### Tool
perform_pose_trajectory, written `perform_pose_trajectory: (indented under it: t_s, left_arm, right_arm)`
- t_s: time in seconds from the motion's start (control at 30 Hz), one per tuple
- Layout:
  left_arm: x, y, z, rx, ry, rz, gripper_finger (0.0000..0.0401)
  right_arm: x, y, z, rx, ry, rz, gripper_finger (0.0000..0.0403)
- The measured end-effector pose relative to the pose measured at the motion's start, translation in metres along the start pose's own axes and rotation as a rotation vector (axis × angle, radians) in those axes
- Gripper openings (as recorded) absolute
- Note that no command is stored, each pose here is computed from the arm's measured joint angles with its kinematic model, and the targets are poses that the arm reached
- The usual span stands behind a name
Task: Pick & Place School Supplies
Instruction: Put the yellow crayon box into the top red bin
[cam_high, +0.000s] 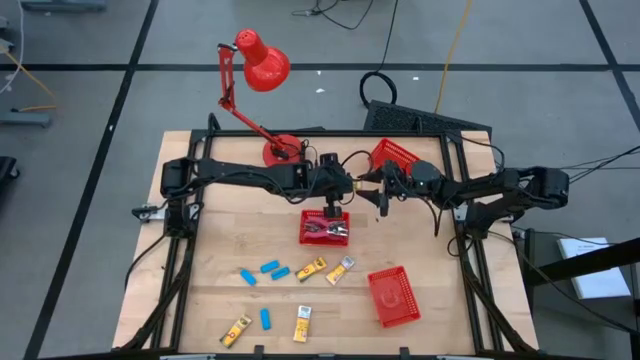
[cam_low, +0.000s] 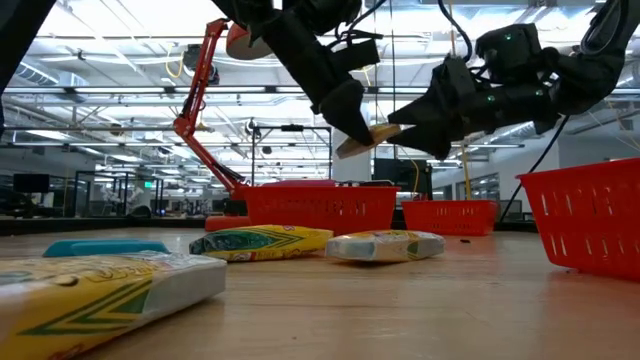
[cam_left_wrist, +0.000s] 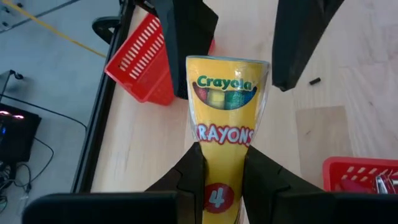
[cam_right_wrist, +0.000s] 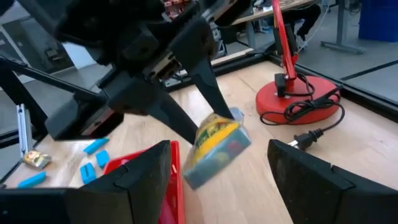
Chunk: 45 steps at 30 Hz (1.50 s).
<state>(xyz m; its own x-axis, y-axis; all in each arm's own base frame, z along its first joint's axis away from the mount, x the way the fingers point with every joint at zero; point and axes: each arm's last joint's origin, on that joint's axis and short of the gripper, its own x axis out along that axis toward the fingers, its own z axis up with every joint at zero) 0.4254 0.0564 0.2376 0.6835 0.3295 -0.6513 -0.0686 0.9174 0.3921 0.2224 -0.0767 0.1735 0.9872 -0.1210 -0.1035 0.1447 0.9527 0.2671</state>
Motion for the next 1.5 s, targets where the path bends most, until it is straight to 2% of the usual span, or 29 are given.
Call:
perform_pose_trajectory:
  t_s: [0.17, 0.5, 0.87, 1.23, 1.5]
  left_arm:
    - [0.007, -0.003, -0.001, 0.006, -0.01, -0.018, 0.0069]
    - [0.013, -0.005, 0.002, 0.001, -0.048, 0.005, 0.0069]
    - [0.012, -0.005, 0.006, -0.002, -0.091, 0.005, 0.0069]
    - [0.012, -0.005, 0.007, -0.011, -0.105, 0.018, 0.0069]
    - [0.012, -0.004, 0.008, -0.007, -0.113, 0.021, 0.0069]
  right_arm:
    - [0.0, 0.0, 0.001, 0.002, -0.009, 0.001, 0.0249]
    - [0.003, 0.001, 0.004, 0.005, -0.01, 0.002, 0.0185]
    - [0.003, 0.0, 0.003, 0.008, 0.008, -0.003, 0.0185]
    - [0.003, 0.0, 0.003, 0.007, 0.003, -0.01, 0.0081]
    - [0.002, 0.0, 0.003, -0.007, 0.003, -0.008, 0.0081]
